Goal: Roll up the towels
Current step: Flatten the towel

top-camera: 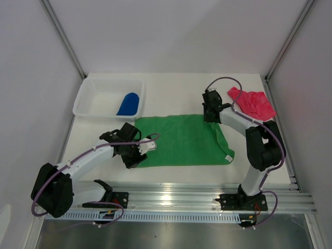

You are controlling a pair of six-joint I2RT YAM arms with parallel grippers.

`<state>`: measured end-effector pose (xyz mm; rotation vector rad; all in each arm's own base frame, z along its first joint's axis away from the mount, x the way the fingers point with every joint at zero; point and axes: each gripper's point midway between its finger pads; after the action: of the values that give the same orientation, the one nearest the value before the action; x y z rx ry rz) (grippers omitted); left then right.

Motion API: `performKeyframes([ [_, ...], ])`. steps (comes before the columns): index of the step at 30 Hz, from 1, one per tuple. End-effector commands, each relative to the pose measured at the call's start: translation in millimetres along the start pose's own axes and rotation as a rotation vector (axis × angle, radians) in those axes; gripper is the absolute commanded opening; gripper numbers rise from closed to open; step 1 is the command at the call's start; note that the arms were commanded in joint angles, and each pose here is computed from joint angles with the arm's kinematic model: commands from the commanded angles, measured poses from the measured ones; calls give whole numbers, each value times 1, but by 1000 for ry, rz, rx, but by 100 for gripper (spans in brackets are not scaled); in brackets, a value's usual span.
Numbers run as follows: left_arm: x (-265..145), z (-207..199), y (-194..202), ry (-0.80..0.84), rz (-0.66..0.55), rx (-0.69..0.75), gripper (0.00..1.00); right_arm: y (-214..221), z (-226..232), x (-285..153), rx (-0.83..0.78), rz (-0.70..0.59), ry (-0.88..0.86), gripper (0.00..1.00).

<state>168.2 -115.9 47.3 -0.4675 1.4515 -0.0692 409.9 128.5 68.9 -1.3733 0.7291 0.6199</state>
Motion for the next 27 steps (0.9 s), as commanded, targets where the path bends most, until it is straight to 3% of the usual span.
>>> performKeyframes([
  [1, -2, 3, -10, -9, -32, -6, 57, -11, 2, 1, 87, -14, 46, 0],
  [12, -4, 35, 4, -142, -22, -170, 58, -33, 50, -10, 296, 62, -103, 0],
  [21, -28, 68, -18, -248, -116, -282, 63, -45, 172, -58, 514, 169, -491, 0],
  [24, -26, 77, -16, -261, -81, -291, 63, -40, 181, -53, 538, 197, -480, 0],
  [27, -17, 75, -11, -225, -42, -261, 61, -36, 162, -43, 551, 196, -412, 0],
])
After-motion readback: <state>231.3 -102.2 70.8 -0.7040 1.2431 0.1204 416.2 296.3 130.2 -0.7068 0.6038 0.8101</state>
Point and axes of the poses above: each gripper's point midway between its finger pads, its own x axis out along the fingers, its own z axis along the line the jaws close on, y = z × x, and after that the axes turned 10 degrees about x, right-handed
